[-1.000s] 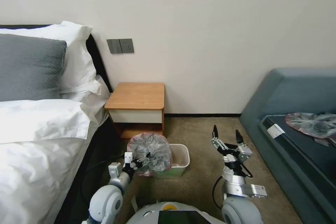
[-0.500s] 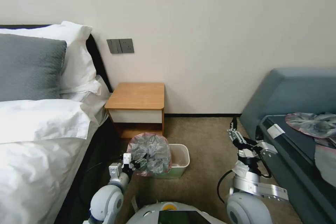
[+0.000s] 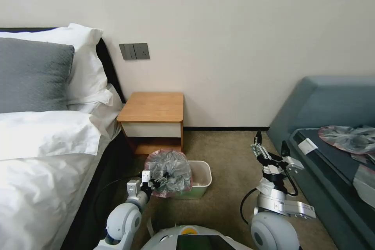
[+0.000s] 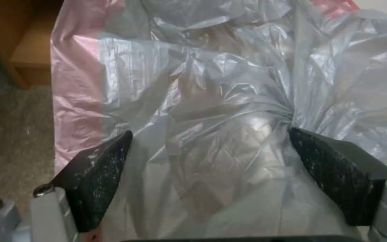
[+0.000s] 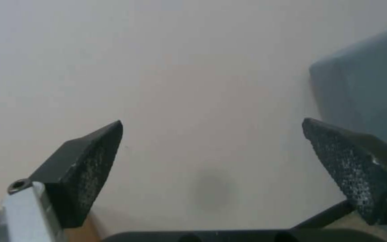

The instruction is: Pick up the garbage bag from the table and place it over the trash can.

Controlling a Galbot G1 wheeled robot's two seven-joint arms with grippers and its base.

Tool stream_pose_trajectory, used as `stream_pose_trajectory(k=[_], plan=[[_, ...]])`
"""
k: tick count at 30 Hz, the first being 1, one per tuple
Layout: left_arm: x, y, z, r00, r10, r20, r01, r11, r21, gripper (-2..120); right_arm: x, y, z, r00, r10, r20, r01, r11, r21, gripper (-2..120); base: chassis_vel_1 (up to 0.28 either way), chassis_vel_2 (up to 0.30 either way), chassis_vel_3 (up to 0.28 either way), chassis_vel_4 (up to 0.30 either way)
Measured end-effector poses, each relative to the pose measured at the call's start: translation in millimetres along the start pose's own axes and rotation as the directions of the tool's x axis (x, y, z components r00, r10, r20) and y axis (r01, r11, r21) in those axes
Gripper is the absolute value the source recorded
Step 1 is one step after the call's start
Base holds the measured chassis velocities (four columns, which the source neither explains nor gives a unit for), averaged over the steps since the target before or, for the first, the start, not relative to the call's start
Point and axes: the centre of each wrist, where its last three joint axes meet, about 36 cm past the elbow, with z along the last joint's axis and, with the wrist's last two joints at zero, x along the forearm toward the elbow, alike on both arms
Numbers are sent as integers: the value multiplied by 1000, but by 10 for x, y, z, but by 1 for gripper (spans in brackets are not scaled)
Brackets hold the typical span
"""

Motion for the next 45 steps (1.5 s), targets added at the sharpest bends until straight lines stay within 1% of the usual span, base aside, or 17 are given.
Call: stream_pose_trajectory(k=[4, 9, 10, 13, 14, 15, 17, 21, 22, 25, 31, 36, 39, 40, 41, 43, 45], plan=[[-47, -15, -36, 1000, 6, 2, -6, 1000, 3, 87, -4, 6, 8, 1000, -2, 2, 2, 1000, 2, 100, 0, 0, 0, 0], [-111, -33, -54, 999, 25, -27, -25, 1000, 2, 66, 6, 14, -7, 1000, -2, 6, 2, 1000, 7, 100, 0, 0, 0, 0], [-111, -33, -54, 999, 25, -27, -25, 1000, 2, 66, 6, 14, -7, 1000, -2, 6, 2, 1000, 7, 100, 0, 0, 0, 0], [-123, -30, -48, 999, 27, -41, -27, 1000, 0, 54, 19, 13, -17, 1000, -1, 6, 1, 1000, 9, 100, 0, 0, 0, 0], [-123, -30, -48, 999, 27, -41, -27, 1000, 0, 54, 19, 13, -17, 1000, -1, 6, 1, 1000, 9, 100, 0, 0, 0, 0], [-123, -30, -44, 999, 23, -46, -24, 1000, -7, 46, 23, 9, -17, 1000, 0, 6, 0, 1000, 11, 100, 0, 0, 0, 0], [-121, -30, -40, 999, 22, -49, -22, 1000, -9, 42, 22, 8, -16, 1000, -1, 8, 0, 1000, 12, 100, 0, 0, 0, 0], [-86, -27, -19, 998, 2, -58, -4, 1000, -31, 23, 3, 19, -3, 1000, -6, 16, 6, 1000, 15, 100, 0, 0, 0, 0], [-86, -27, -19, 998, 2, -58, -4, 1000, -31, 23, 3, 19, -3, 1000, -6, 16, 6, 1000, 15, 100, 0, 0, 0, 0], [-68, -24, -16, 998, -9, -59, 7, 999, -39, 10, -10, 34, 2, 1000, -10, 20, 10, 1000, 14, 100, 0, 0, 0, 0], [-43, -37, -13, 998, -29, -54, 26, 999, -48, 9, -17, 41, 2, 1000, -15, 22, 14, 1000, 17, 100, 0, 0, 0, 0], [-14, -73, 9, 998, -59, -20, 58, 997, -58, 9, -27, 51, -6, 1000, -19, 19, 18, 1000, 19, 100, 0, 0, 0, 0], [25, -104, 10, 996, -71, 61, 74, 996, -43, 9, -37, 77, -28, 999, -51, -2, 51, 999, 3, 100, 0, 0, 0, 0], [25, -104, 10, 996, -71, 61, 74, 996, -43, 9, -37, 77, -28, 999, -51, -2, 51, 999, 3, 100, 0, 0, 0, 0], [44, -112, 6, 992, -69, 104, 72, 997, -28, 9, -38, 83, -42, 997, -77, -18, 77, 997, -10, 100, 0, 0, 0, 0], [80, -121, -9, 979, -65, 191, 66, 998, -1, 9, -37, 104, -103, 977, -196, -89, 190, 979, -72, 100, 0, 0, 0, 0], [84, -119, -10, 976, -65, 208, 65, 998, 4, 9, -39, 112, -121, 967, -228, -110, 218, 971, -93, 100, 0, 0, 0, 0]])
